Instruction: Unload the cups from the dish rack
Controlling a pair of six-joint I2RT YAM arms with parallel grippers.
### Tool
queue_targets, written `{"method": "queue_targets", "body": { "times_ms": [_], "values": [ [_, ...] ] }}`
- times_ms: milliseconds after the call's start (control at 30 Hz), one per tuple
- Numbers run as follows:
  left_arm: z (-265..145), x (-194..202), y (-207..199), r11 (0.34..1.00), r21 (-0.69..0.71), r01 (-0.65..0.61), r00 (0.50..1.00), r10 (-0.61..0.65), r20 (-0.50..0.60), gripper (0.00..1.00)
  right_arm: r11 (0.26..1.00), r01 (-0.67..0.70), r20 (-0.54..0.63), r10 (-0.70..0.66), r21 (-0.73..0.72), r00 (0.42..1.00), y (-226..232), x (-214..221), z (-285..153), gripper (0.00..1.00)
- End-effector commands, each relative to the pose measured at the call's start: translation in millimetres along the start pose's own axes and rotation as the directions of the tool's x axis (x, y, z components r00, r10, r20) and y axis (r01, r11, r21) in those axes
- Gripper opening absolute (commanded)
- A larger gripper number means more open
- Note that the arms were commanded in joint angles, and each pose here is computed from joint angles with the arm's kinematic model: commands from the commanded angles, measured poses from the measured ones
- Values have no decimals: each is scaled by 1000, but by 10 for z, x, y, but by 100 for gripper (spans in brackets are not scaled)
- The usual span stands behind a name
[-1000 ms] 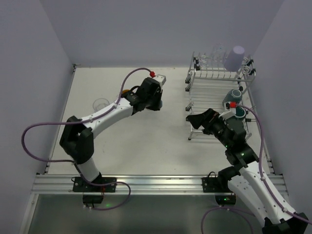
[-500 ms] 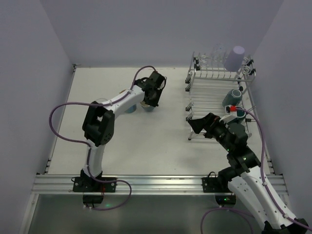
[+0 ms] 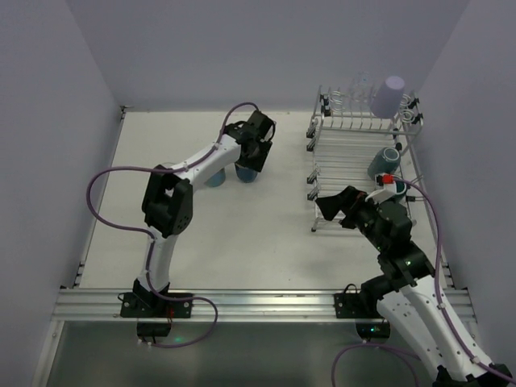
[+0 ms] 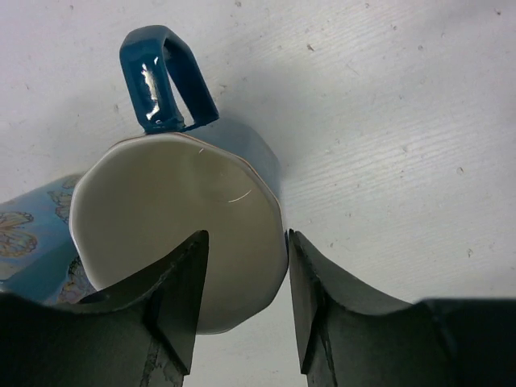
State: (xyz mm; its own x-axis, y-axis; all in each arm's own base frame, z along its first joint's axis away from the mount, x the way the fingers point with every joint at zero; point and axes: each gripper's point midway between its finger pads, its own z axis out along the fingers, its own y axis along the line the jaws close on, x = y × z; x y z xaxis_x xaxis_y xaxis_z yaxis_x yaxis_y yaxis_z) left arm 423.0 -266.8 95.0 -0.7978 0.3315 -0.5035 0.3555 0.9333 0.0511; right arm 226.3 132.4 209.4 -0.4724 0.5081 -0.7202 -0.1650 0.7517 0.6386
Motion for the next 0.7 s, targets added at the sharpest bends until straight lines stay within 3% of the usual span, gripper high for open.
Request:
{"method": "queue_targets", "body": {
  "times_ms": [0,200,333,400,467,500,567,600,667],
  "values": [
    [-131,-112,55,1000,-3,-31,999,31,14,49,997,49,70,-53,60,996,20,-283,-64,99],
    [-363,-322,42,1000,15,-15,996,14,88,56,976,105,120,-129,192,984,-91,-558,-131,99],
    [-914,-612,28,997,70,19,972,-35,232,76,938,121,155,-179,325,972,-278,-730,-159,99],
    [-1133,-687,-37,991,131,38,950,-77,302,80,898,125,155,-207,421,966,-454,-775,-157,99],
    [-1745,-896,-134,966,256,30,880,-147,451,84,823,127,169,-260,554,951,-681,-920,-206,99],
    [-1749,-755,-179,957,290,26,882,-159,444,84,799,128,161,-271,587,949,-743,-954,-216,99],
    [-2388,-791,-286,908,416,-41,797,-222,562,86,769,109,167,-271,630,948,-849,-1069,-235,99],
    [-2292,-578,-327,898,438,-47,814,-220,538,86,753,105,153,-265,650,952,-915,-1073,-203,99],
    [-2715,-439,-358,864,492,-109,759,-247,602,88,716,73,166,-257,694,952,-1050,-1145,-230,99]
  ]
}}
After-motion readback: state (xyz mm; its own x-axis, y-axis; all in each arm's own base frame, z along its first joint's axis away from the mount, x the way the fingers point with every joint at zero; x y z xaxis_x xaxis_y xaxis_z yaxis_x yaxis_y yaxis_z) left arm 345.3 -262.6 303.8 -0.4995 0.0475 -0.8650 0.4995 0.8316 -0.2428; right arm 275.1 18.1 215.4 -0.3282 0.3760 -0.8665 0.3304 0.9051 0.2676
